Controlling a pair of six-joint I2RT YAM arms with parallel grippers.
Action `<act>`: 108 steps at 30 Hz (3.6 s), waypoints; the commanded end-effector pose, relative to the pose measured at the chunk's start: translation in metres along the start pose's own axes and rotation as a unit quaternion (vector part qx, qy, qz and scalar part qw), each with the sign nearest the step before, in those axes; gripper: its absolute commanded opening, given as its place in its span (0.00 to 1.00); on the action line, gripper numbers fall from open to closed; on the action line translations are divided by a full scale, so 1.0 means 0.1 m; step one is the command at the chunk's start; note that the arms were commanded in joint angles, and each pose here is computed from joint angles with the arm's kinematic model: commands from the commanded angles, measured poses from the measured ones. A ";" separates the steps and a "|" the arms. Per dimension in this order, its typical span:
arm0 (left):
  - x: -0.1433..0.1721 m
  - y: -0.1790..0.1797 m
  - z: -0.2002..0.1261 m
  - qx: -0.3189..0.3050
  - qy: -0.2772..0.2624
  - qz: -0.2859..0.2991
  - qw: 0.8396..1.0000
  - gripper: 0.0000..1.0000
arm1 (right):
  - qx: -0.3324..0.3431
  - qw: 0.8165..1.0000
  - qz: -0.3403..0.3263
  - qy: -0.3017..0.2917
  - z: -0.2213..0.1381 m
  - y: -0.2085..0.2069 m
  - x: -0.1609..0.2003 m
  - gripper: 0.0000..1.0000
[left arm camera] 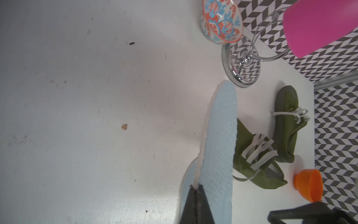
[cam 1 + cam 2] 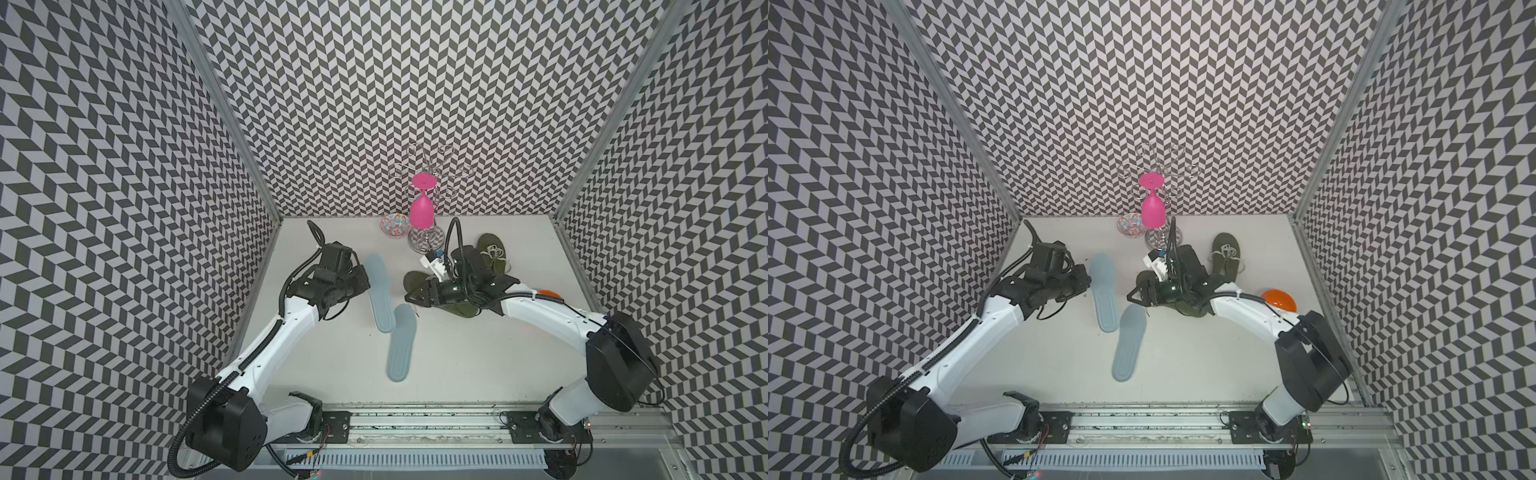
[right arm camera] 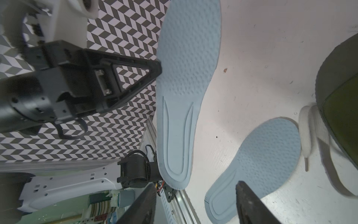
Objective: Insert the insole into the shoe
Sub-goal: Pick up the insole from the center of the board.
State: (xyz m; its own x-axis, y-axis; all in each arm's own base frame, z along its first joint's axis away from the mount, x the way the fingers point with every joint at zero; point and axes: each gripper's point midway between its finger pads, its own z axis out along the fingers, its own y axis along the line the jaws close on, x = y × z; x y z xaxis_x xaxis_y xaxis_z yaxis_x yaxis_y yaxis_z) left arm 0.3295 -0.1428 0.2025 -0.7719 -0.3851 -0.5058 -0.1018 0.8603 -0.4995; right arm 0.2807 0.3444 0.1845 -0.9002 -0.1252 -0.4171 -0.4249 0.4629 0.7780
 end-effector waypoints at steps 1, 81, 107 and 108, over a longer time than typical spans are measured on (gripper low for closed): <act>-0.04 -0.27 -0.05 0.036 -0.007 0.012 0.999 0.00 | -0.040 0.999 -0.013 -0.029 0.04 0.20 -0.25 0.66; 0.62 -1.02 0.34 0.284 0.162 0.374 0.868 0.05 | 0.171 0.957 -0.213 0.095 -0.23 -0.60 0.20 0.33; 0.68 -0.98 0.25 0.272 0.185 0.288 0.899 0.00 | 0.041 0.965 -0.260 0.004 -0.09 -0.07 0.14 0.87; 0.66 -0.98 0.28 0.265 0.187 0.276 0.905 0.00 | 0.041 0.964 -0.262 0.003 -0.07 -0.05 0.16 0.87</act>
State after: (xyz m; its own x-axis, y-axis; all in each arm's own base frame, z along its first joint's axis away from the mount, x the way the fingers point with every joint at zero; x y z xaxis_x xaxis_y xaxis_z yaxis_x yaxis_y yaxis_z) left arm 0.2921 -0.2651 0.1937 -0.7502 0.3443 -0.5645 0.6528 0.5210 -0.5499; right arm 0.2687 0.3198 0.1652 -0.6047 -0.3754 -0.7024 -0.7829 0.4421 0.4377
